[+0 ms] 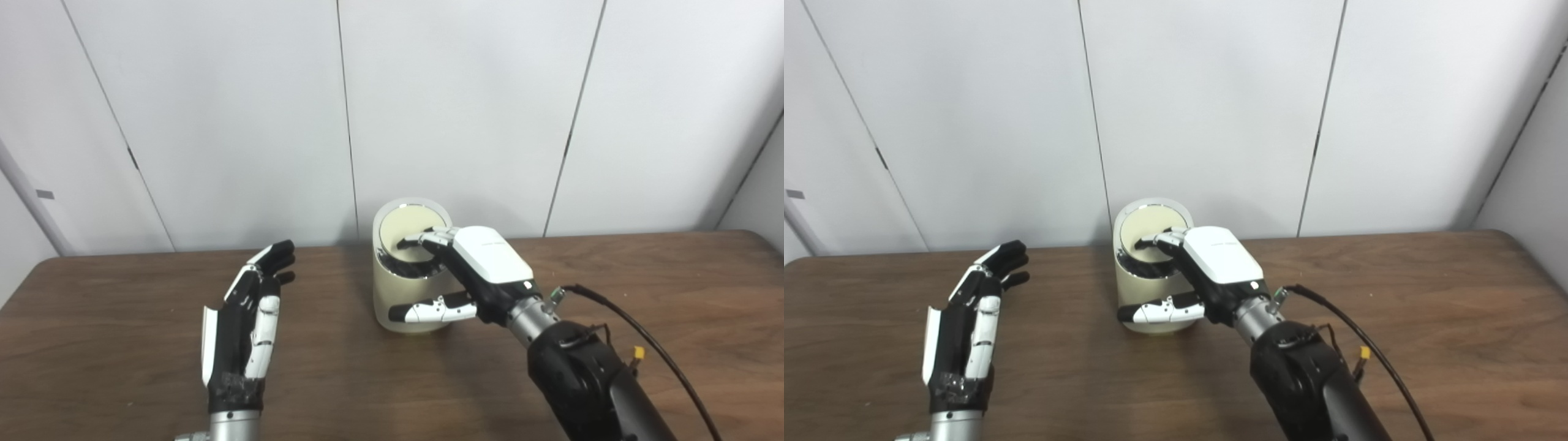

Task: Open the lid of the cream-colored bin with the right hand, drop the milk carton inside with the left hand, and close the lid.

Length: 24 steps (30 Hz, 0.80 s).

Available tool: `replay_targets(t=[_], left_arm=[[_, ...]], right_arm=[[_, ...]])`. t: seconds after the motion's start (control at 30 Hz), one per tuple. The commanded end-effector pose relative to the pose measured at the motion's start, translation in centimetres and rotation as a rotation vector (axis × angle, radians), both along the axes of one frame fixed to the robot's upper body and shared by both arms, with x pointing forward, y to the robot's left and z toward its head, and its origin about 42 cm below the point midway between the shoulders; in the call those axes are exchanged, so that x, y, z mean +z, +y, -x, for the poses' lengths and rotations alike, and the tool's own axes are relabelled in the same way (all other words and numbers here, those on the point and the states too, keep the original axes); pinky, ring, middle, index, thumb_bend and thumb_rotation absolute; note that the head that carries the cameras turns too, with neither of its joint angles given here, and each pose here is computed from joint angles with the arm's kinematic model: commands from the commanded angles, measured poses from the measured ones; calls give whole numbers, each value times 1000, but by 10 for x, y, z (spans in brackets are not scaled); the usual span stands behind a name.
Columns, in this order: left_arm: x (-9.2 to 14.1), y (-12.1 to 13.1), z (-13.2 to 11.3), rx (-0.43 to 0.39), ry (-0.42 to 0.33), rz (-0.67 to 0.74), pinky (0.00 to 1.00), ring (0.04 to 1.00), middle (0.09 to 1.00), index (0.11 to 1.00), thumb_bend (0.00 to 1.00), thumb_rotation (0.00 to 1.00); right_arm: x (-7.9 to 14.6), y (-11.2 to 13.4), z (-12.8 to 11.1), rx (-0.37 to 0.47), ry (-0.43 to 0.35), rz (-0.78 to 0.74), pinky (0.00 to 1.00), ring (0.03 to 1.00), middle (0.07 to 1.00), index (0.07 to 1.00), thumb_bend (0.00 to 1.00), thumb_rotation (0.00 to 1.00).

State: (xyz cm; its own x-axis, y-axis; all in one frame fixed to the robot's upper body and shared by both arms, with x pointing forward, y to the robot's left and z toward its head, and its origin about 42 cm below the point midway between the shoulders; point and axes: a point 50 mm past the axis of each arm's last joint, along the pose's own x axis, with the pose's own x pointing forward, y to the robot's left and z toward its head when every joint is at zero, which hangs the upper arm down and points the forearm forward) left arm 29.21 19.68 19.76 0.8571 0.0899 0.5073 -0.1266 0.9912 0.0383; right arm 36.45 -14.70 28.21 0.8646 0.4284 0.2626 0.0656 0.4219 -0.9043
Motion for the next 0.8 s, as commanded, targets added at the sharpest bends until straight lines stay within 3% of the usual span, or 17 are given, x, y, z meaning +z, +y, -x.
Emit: replay_targets(t=[0.0, 0.17, 0.33, 0.47, 0.57, 0.67, 0.77], left_arm=[[12, -3, -5, -12, -65, 5, 754, 803, 814, 801, 439, 842], [12, -4, -5, -2, -74, -5, 755, 803, 812, 799, 430, 849], [11, -4, -4, -4, -75, -16, 757, 804, 815, 803, 409, 848], [12, -2, -1, -5, -74, -16, 746, 797, 811, 803, 377, 834], [13, 0, 1, -5, -79, -16, 731, 786, 806, 800, 345, 814], [13, 2, 3, -3, -85, -3, 715, 773, 794, 788, 316, 773], [16, 5, 4, -4, -107, 22, 690, 751, 762, 747, 258, 649]], right_arm=[[36, 3, 4, 21, -120, -64, 846, 884, 829, 810, 684, 819], [48, -3, 15, 21, -172, -139, 792, 872, 830, 813, 658, 750], [43, -23, 38, 21, -263, -380, 758, 840, 852, 837, 590, 694], [25, -45, 61, -14, -299, -570, 685, 801, 824, 823, 455, 676], [9, -55, 76, -49, -336, -676, 576, 715, 765, 774, 351, 563], [-9, -64, 88, -78, -315, -824, 590, 701, 735, 732, 296, 550], [-26, -74, 99, -88, -290, -957, 606, 685, 704, 689, 254, 483]])
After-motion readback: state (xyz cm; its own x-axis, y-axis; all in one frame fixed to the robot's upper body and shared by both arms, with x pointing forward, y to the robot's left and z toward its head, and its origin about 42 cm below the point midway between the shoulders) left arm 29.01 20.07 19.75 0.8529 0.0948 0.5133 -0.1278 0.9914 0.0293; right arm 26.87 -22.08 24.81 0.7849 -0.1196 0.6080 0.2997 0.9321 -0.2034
